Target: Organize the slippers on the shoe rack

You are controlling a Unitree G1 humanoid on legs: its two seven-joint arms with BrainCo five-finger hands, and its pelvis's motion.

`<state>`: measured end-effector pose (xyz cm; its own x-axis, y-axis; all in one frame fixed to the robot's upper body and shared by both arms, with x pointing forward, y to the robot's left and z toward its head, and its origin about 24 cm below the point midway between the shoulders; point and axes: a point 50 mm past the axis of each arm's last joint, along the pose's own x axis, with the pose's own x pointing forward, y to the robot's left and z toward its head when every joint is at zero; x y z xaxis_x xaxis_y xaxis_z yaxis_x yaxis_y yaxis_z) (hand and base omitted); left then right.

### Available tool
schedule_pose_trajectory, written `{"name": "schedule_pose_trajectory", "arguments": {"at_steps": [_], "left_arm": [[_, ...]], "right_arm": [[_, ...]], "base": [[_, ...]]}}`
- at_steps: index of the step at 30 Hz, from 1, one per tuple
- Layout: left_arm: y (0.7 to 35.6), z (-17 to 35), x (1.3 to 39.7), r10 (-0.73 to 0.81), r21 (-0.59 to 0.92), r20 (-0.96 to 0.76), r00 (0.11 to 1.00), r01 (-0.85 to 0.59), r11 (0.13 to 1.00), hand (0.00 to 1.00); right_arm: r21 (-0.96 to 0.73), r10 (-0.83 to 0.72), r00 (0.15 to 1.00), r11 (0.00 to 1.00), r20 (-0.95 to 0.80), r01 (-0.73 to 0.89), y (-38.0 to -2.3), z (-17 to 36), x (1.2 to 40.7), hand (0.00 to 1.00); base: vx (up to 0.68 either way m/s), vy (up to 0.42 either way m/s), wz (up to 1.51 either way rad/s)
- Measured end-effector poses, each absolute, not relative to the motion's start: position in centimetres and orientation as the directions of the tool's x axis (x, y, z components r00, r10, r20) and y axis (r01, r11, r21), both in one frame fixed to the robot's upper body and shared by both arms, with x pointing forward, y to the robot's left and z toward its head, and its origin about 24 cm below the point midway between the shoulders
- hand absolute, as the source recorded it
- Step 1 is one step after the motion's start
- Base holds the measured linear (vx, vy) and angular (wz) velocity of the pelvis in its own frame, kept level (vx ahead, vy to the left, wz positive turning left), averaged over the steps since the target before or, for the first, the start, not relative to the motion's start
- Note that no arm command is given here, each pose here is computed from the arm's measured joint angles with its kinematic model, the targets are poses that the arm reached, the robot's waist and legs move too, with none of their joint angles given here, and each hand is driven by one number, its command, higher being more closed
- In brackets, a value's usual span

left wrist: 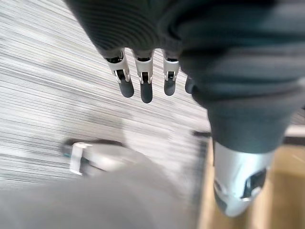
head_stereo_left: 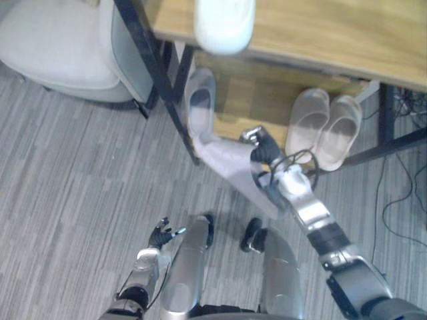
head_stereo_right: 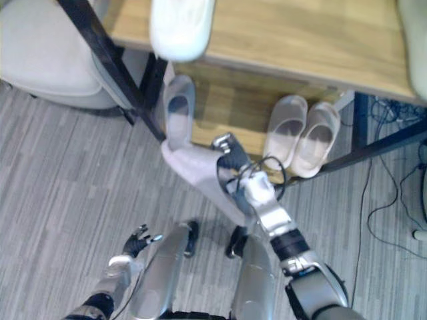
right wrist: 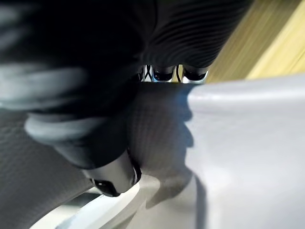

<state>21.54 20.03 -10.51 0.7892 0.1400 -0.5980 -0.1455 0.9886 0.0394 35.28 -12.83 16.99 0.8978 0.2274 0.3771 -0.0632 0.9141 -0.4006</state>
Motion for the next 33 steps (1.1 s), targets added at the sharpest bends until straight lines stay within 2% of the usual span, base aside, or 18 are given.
{"name": "schedule_pose_trajectory", "arguments": {"at_steps": [6,14,20,27,33], "left_arm": [[19.8,-9.8,22.4,0.205,-0.039,-0.561,0.802,-0.273,0.961,0.0],[19.5,-9.1,23.0,0.244,-0.101,-0.53,0.812,-0.346,0.933,0.0],[19.4,-8.5,23.7,0.264,-0.109,-0.509,0.819,-0.366,0.924,0.0],[19.1,-8.1,24.4,0.276,-0.135,-0.499,0.822,-0.388,0.912,0.0],[19.0,-7.7,24.9,0.287,-0.139,-0.488,0.824,-0.398,0.907,0.0]], "right_arm": [[-0.333,0.094,0.781,0.931,0.617,0.151,-12.6,24.9,36.1,1.0],[-0.159,-0.136,0.692,0.925,0.709,0.345,-15.1,29.5,36.3,1.0],[-0.105,-0.244,0.697,0.903,0.675,0.417,-16.1,31.8,38.0,1.0],[-0.114,-0.322,0.749,0.878,0.579,0.465,-16.9,31.3,39.8,1.0],[-0.1,-0.381,0.725,0.846,0.573,0.523,-17.8,32.4,40.1,1.0]], "base": [[-0.09,-0.046,0.03],[-0.05,-0.024,0.07],[-0.02,-0.024,0.15],[-0.01,-0.034,0.15],[-0.02,-0.008,0.07]]}}
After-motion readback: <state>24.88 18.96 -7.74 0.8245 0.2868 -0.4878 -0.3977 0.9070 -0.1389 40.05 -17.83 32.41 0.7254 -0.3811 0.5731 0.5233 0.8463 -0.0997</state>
